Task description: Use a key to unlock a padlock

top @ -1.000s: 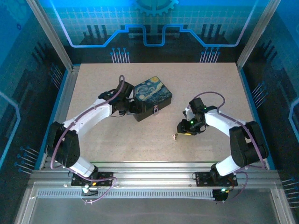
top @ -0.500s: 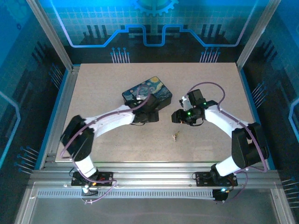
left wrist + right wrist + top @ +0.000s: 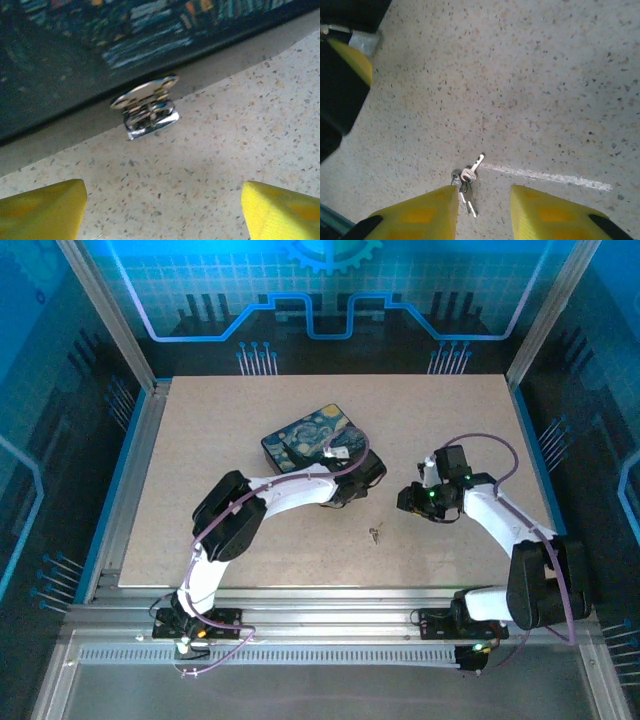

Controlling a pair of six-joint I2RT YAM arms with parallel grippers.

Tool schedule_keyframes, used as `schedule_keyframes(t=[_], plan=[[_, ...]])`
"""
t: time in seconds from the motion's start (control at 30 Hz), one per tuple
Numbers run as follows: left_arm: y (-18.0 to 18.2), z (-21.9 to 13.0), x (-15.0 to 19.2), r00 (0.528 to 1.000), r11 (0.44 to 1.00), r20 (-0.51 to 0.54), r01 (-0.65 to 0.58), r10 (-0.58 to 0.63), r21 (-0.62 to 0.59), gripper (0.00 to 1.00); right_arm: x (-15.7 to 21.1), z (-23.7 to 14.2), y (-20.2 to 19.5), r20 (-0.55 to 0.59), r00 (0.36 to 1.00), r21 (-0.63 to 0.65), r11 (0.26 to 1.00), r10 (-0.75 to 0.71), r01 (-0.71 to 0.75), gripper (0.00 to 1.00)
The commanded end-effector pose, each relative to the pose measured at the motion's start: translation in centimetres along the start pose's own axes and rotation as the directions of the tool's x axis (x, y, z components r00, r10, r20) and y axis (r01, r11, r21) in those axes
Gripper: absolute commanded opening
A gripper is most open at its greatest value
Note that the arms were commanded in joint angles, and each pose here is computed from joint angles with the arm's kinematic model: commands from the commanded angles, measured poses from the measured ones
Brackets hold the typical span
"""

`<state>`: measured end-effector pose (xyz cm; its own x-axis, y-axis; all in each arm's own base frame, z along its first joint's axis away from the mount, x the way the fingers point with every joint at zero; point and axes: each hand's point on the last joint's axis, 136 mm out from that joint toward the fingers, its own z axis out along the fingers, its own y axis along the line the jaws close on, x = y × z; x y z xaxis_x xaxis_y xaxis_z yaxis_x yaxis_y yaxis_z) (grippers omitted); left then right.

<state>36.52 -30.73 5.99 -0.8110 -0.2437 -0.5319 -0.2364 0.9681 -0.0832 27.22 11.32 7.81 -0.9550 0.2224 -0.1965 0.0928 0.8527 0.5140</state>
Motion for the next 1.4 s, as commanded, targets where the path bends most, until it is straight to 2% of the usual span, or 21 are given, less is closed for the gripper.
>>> schedule_keyframes(t=[0.0,0.13,0.3,0.67,0.73,0.87,1.0,1.07,1.13,1.27,1.37], plan=[[0.1,-0.8,-0.9,1.000,1.000,0.008,0.005,-0.005,-0.001,0.83,1.4,0.5,0.9,-0.050,0.999,-0.063,0.998,-0.020,0.016,0.31],[2.4,-1.3,-0.2,0.998,0.999,-0.057,0.037,-0.036,0.022,0.84,3.4,2.0,2.0,-0.123,0.990,-0.067,0.996,-0.072,0.064,0.34],[4.9,-2.4,0.4,0.993,0.994,-0.101,0.074,-0.066,0.076,0.83,5.0,4.0,2.4,-0.198,0.978,-0.062,0.997,-0.059,0.048,0.35],[5.8,-3.0,0.7,0.993,0.996,-0.112,0.031,-0.021,0.089,0.83,6.6,6.4,2.5,-0.274,0.953,0.040,0.988,-0.130,0.146,0.31],[5.7,-3.1,0.6,0.994,0.995,-0.110,0.026,-0.016,0.096,0.83,6.6,6.7,2.1,-0.277,0.953,0.063,0.987,-0.123,0.146,0.27],[5.6,-3.5,0.4,0.995,0.994,-0.103,-0.001,0.013,0.113,0.83,6.5,6.9,1.9,-0.278,0.954,0.077,0.988,-0.108,0.134,0.13],[4.7,-4.2,0.9,0.985,0.978,-0.128,-0.086,0.112,0.190,0.82,6.2,6.0,3.3,-0.262,0.960,0.029,0.993,-0.101,0.113,0.07],[4.2,-4.8,1.3,0.971,0.962,-0.182,-0.103,0.152,0.254,0.79,5.8,5.2,4.4,-0.244,0.966,-0.016,0.996,-0.091,0.089,0.06],[3.8,-5.4,1.6,0.956,0.935,-0.259,-0.038,0.137,0.352,0.75,5.2,4.4,5.7,-0.227,0.971,-0.075,0.995,-0.079,0.063,0.06],[1.8,-8.2,1.0,0.932,0.792,-0.339,0.112,0.125,0.600,0.70,3.9,3.1,8.0,-0.208,0.977,-0.217,0.976,-0.046,0.000,0.06],[0.6,-10.6,0.8,0.924,0.709,-0.350,0.143,0.156,0.691,0.62,3.1,2.7,8.8,-0.214,0.977,-0.279,0.958,-0.003,-0.058,0.06]])
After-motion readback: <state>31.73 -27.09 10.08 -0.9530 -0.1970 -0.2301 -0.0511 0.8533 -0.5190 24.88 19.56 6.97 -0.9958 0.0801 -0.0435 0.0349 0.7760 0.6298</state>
